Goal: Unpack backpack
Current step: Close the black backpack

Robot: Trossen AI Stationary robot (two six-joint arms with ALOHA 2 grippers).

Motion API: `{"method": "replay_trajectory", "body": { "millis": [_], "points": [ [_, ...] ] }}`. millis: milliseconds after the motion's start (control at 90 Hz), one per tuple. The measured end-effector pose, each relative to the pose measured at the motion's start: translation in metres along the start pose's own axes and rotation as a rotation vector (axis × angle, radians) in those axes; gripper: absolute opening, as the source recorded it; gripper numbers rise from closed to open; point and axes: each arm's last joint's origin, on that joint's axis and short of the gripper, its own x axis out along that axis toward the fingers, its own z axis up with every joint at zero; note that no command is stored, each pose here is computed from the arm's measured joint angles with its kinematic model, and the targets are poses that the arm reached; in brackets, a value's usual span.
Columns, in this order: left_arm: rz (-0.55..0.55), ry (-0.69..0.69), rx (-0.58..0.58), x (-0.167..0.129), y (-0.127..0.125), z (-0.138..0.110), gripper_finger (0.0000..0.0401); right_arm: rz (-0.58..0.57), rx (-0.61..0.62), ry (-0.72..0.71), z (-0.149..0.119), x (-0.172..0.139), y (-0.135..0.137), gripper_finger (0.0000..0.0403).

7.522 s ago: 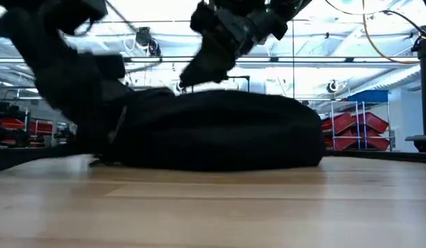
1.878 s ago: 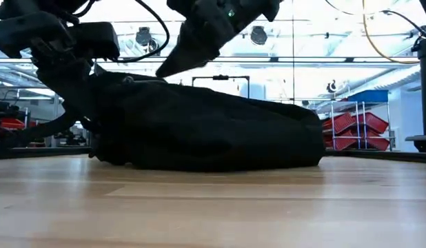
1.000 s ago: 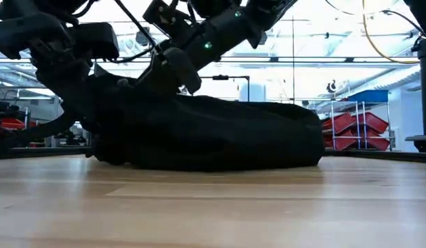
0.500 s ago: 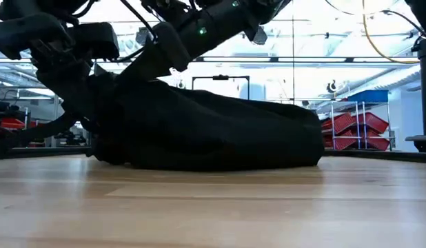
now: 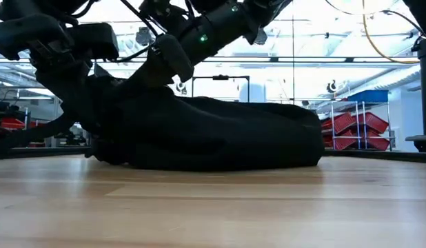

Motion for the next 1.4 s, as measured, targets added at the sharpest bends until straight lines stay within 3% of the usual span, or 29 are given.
{"method": "replay_trajectory", "body": {
  "millis": [200,556,767,1022,1400],
  "points": [
    [-0.014,0.003,0.001,-0.001,-0.005,-0.002,0.0000,0.015,-0.019,0.093,0.005,-0.025,-0.009,0.0000],
    [-0.015,0.002,-0.009,-0.002,-0.015,-0.007,0.0000,0.072,0.033,0.387,-0.027,-0.044,-0.032,0.0000],
    [-0.021,0.007,-0.034,-0.003,-0.019,-0.010,0.0000,0.071,-0.019,0.534,-0.043,-0.056,-0.046,0.0000],
    [-0.014,0.049,-0.082,-0.004,-0.022,-0.017,0.0000,0.039,0.010,0.657,-0.059,-0.094,-0.090,0.0000],
    [-0.056,0.087,-0.169,-0.007,-0.037,-0.027,0.0000,0.018,0.110,0.879,-0.128,-0.143,-0.170,0.0000]
  ]
}}
